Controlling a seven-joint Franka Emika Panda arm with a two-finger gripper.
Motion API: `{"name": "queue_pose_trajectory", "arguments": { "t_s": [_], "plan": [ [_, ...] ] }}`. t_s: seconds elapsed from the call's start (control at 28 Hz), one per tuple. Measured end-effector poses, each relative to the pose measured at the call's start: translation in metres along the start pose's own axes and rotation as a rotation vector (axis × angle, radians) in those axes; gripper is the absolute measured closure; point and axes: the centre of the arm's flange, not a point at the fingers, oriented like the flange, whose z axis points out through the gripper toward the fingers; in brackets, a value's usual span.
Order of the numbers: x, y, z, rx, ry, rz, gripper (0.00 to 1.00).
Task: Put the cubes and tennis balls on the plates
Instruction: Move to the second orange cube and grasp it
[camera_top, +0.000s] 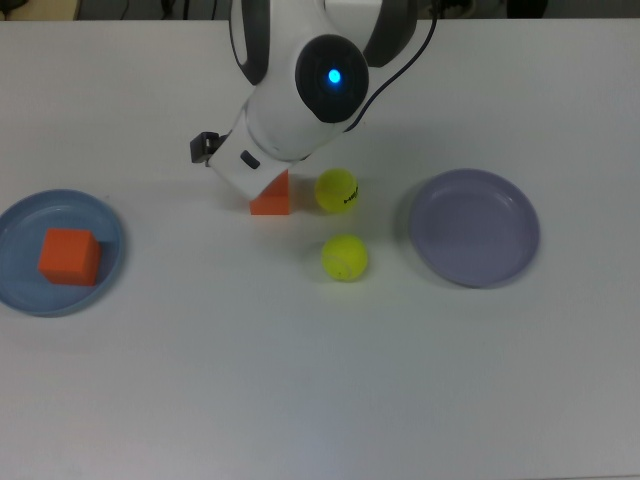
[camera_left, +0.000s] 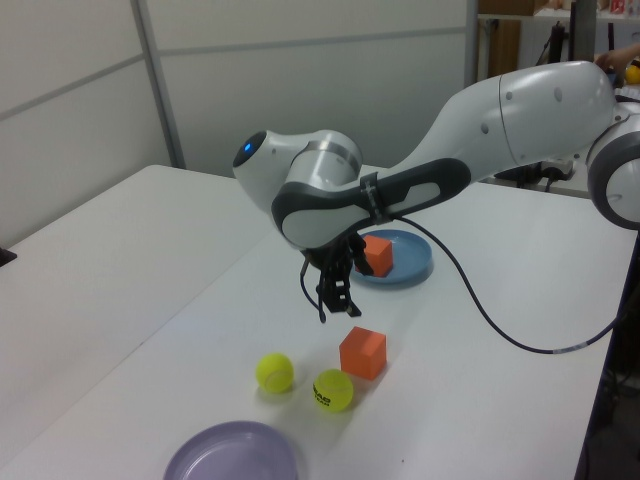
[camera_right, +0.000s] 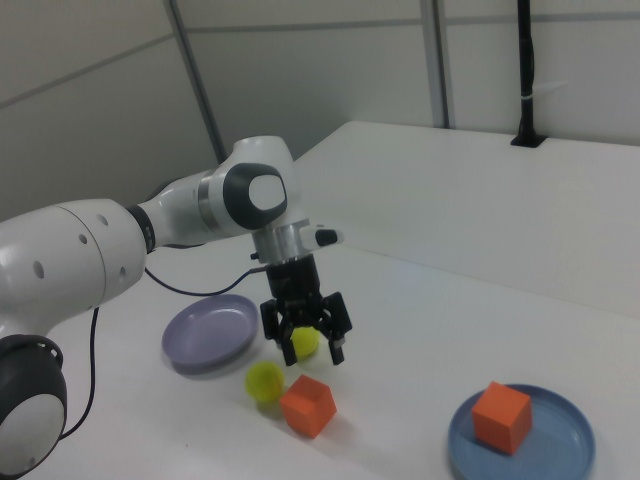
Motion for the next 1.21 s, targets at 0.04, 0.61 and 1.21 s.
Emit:
{"name": "queue_pose_trajectory", "arguments": {
  "t_s": [0.04,0.61,1.21],
  "plan": [
    [0.000,-0.003,0.003,0.003,-0.007,-0.006,0.00],
    [0.021,-0.064,0.052,-0.001,-0.098,-0.069,0.00],
    [0.039,-0.059,0.083,-0.031,-0.074,-0.072,0.18]
  ]
}}
